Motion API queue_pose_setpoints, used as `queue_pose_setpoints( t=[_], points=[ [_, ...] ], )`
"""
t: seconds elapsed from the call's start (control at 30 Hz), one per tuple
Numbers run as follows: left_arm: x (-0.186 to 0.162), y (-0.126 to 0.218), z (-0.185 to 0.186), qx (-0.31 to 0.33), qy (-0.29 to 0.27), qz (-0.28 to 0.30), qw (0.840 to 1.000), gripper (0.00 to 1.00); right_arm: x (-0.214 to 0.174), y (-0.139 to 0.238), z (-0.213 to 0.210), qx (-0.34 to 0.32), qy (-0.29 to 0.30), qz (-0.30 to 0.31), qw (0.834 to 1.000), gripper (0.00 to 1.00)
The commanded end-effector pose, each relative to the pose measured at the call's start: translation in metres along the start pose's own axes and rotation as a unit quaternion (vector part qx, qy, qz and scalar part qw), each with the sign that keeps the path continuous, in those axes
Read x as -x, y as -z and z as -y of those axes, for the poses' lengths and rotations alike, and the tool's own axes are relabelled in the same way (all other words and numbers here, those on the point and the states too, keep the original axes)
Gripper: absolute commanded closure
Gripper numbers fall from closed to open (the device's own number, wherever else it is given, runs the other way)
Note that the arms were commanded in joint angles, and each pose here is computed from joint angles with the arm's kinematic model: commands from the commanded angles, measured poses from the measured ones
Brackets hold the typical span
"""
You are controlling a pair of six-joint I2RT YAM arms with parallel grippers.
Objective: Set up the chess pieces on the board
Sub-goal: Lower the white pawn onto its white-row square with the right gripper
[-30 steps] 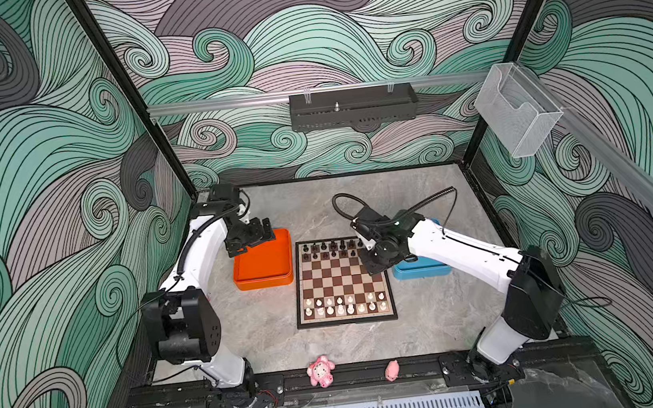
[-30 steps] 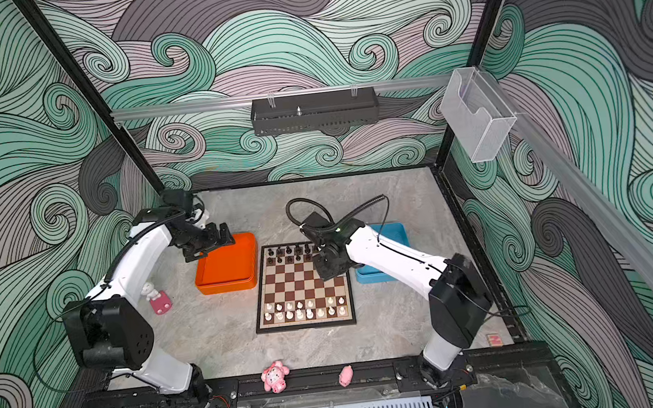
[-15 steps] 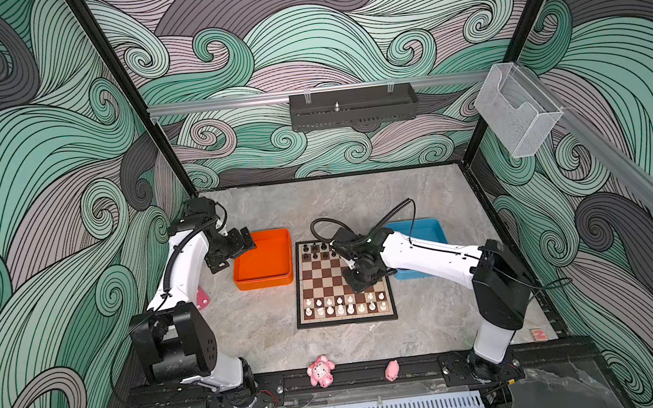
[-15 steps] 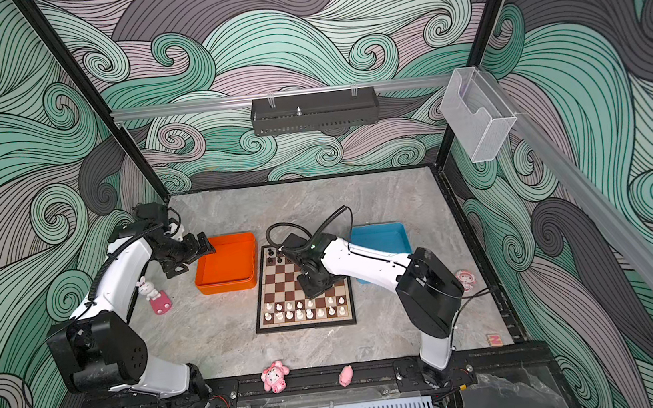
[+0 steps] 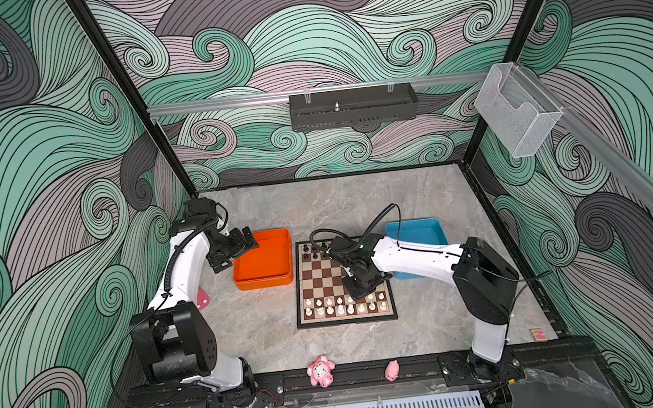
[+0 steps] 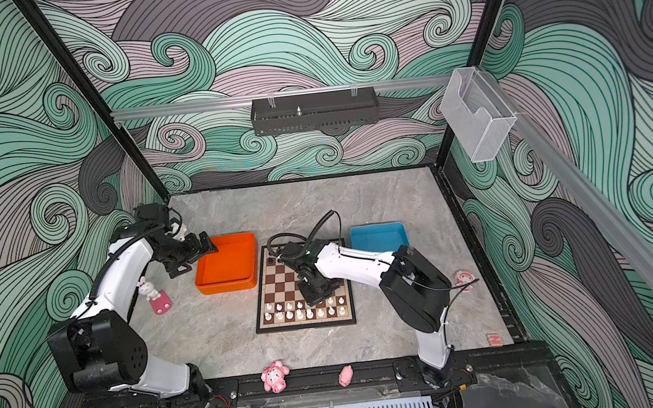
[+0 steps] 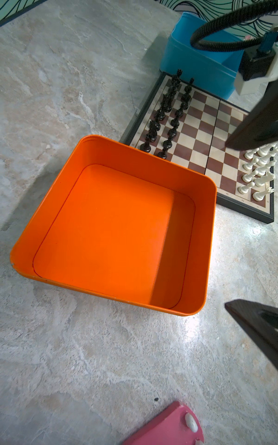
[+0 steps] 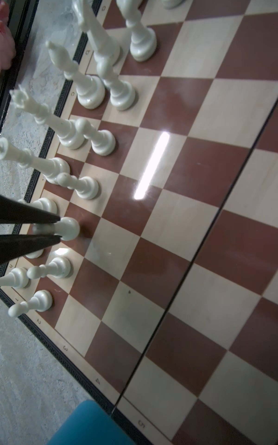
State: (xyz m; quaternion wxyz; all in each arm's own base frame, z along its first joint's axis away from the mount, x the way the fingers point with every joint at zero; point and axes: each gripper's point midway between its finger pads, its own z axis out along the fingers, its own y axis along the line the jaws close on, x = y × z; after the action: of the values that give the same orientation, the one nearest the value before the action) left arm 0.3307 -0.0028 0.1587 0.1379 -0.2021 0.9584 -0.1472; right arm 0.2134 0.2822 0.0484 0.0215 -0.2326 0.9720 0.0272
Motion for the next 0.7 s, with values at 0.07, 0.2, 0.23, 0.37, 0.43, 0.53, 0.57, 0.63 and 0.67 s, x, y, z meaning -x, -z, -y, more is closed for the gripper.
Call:
queue_pose_setpoints(
  t=[0.07,0.2,0.23,0.37,0.43,0.53,0.57,0.63,0.67],
  points=[
    [0.0000,-0.0018,0.0011,-0.008,0.010,-0.006,1.000,0.01,-0.0055,-0.0044,-0.0010,-0.002,-0.001,-0.013,1.000,0.95],
    [0.0012,-0.0027,0.0015,-0.009,0.011,-0.006,1.000,0.01,-0.0068,-0.0067,-0.0015,-0.001,-0.001,-0.019,1.000,0.95],
    [0.0013,-0.0029,0.0016,-0.009,0.011,-0.006,1.000,0.01,-0.0069,-0.0068,-0.0016,-0.001,-0.002,-0.019,1.000,0.95],
    [0.0017,-0.0041,0.0017,-0.010,0.012,-0.007,1.000,0.01,-0.0084,-0.0081,-0.0008,-0.003,-0.002,-0.023,1.000,0.95],
    [0.0016,-0.0053,0.0017,-0.010,0.013,-0.009,1.000,0.01,-0.0089,-0.0088,-0.0004,-0.004,-0.004,-0.024,1.000,0.94],
    [0.0013,-0.0066,0.0019,-0.012,0.014,-0.010,1.000,0.01,-0.0101,-0.0095,0.0005,-0.007,-0.004,-0.027,1.000,0.94],
    [0.0015,-0.0068,0.0020,-0.013,0.014,-0.010,1.000,0.01,-0.0112,-0.0098,0.0013,-0.009,-0.004,-0.030,1.000,0.94],
    [0.0010,-0.0077,0.0018,-0.012,0.015,-0.012,1.000,0.01,-0.0112,-0.0095,0.0012,-0.008,-0.004,-0.030,1.000,0.94],
    [0.0014,-0.0074,0.0020,-0.013,0.015,-0.010,1.000,0.02,-0.0115,-0.0102,0.0015,-0.009,-0.004,-0.031,0.999,0.94]
  ],
)
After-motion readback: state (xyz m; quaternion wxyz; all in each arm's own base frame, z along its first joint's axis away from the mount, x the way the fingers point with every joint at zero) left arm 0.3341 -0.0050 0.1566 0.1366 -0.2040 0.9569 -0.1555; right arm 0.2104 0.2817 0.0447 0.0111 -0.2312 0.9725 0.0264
